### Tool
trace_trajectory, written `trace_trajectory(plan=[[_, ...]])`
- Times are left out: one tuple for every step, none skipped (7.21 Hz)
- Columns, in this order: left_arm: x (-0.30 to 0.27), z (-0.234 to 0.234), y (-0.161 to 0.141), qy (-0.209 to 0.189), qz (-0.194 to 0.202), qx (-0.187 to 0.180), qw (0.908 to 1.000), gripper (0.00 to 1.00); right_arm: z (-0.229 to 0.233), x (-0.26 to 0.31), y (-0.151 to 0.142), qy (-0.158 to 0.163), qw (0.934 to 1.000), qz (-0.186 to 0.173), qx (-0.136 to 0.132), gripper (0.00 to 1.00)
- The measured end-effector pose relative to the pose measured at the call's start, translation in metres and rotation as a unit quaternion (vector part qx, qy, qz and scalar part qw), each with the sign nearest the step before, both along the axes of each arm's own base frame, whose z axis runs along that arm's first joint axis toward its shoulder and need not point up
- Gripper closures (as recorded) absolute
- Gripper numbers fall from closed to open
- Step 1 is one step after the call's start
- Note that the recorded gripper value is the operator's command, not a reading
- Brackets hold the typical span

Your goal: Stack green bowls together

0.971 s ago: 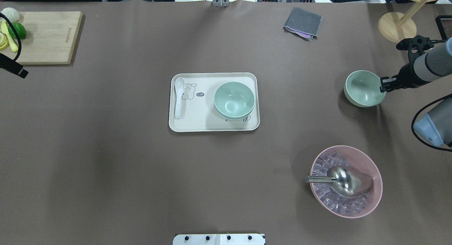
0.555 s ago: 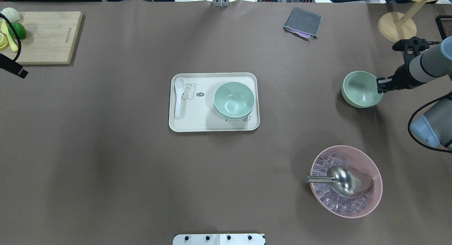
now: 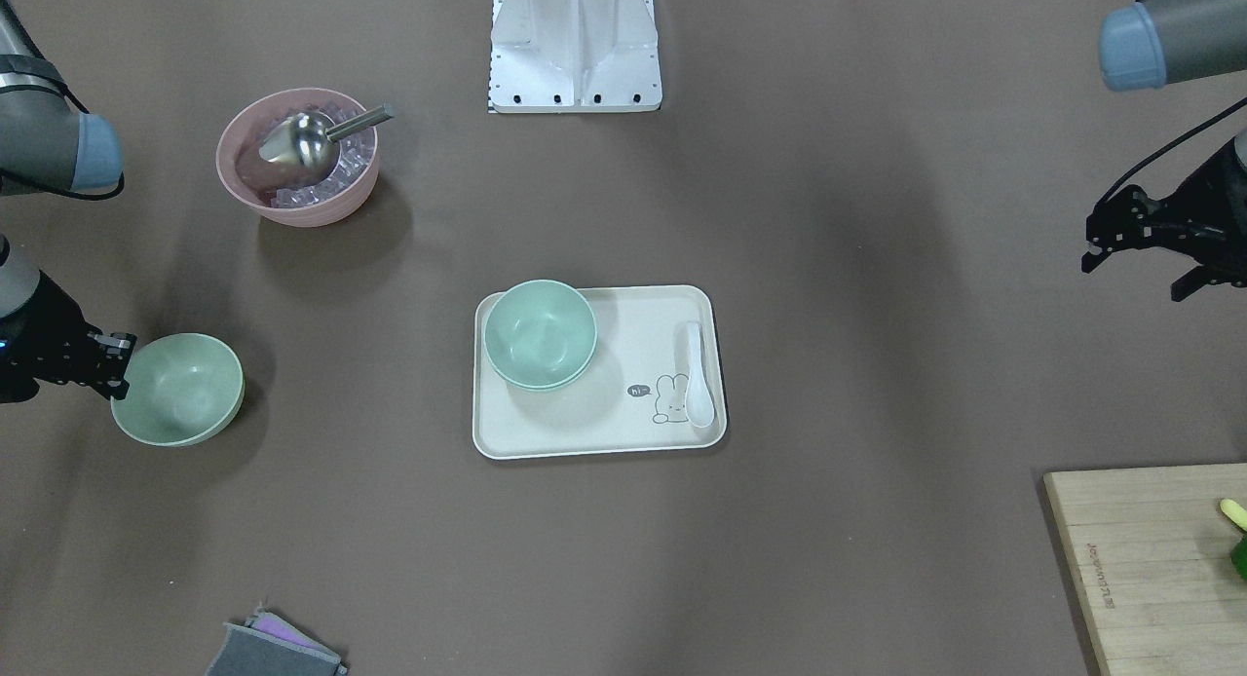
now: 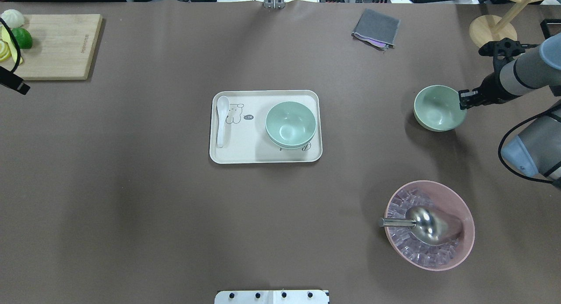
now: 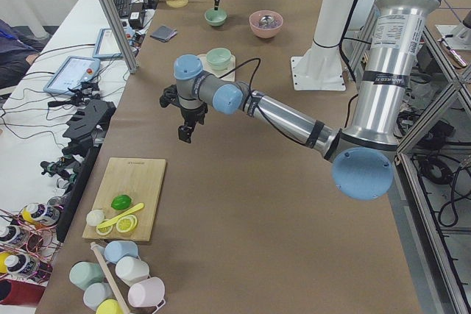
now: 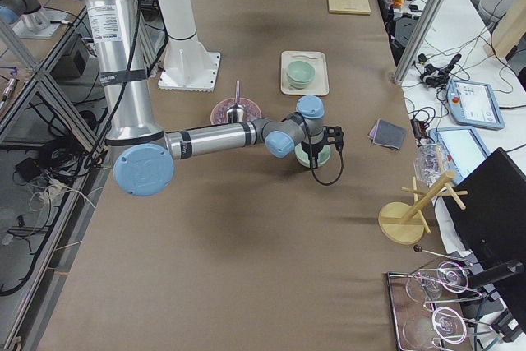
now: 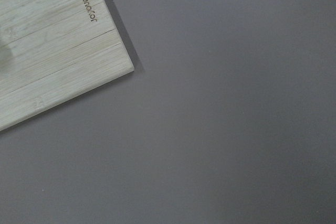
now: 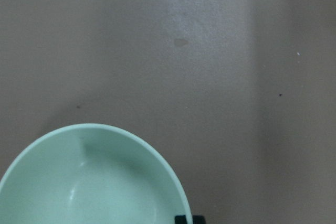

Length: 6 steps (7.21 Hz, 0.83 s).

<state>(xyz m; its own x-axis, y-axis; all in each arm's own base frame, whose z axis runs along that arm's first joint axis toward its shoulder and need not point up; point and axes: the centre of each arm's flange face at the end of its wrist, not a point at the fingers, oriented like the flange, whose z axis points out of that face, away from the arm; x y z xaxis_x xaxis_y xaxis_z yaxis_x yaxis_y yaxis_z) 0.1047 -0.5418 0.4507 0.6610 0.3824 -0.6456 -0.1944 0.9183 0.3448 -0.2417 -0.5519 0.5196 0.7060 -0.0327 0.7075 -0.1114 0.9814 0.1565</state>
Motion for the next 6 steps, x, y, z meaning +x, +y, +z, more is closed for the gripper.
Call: trace_trajectory(plan=[[-0.021, 0.012, -0.001, -0.005, -0.009, -0.003, 0.9999, 0.02, -0.019, -0.005, -0.01, -0.001, 1.0, 0.001, -0.001, 1.0], [-0.05, 0.038, -0.002, -0.017, -0.003, 0.003, 0.9998, 0.02, -0.043, -0.009, -0.017, -0.002, 1.0, 0.004, -0.005, 1.0], [-0.086, 0.073, -0.005, -0.034, 0.014, 0.013, 0.9992, 0.02, -0.071, -0.014, -0.022, -0.002, 0.9999, 0.01, -0.013, 1.0], [-0.12, 0.106, -0.005, -0.046, 0.026, 0.016, 0.9984, 0.02, -0.104, -0.021, -0.026, -0.003, 0.9995, 0.016, -0.025, 1.0], [-0.148, 0.132, -0.002, -0.051, 0.03, 0.013, 0.9982, 0.02, -0.141, -0.034, -0.028, -0.005, 0.9989, 0.021, -0.041, 1.0], [-0.165, 0.152, 0.005, -0.053, 0.029, 0.005, 0.9982, 0.02, -0.175, -0.051, -0.025, -0.011, 0.9981, 0.026, -0.055, 1.0]])
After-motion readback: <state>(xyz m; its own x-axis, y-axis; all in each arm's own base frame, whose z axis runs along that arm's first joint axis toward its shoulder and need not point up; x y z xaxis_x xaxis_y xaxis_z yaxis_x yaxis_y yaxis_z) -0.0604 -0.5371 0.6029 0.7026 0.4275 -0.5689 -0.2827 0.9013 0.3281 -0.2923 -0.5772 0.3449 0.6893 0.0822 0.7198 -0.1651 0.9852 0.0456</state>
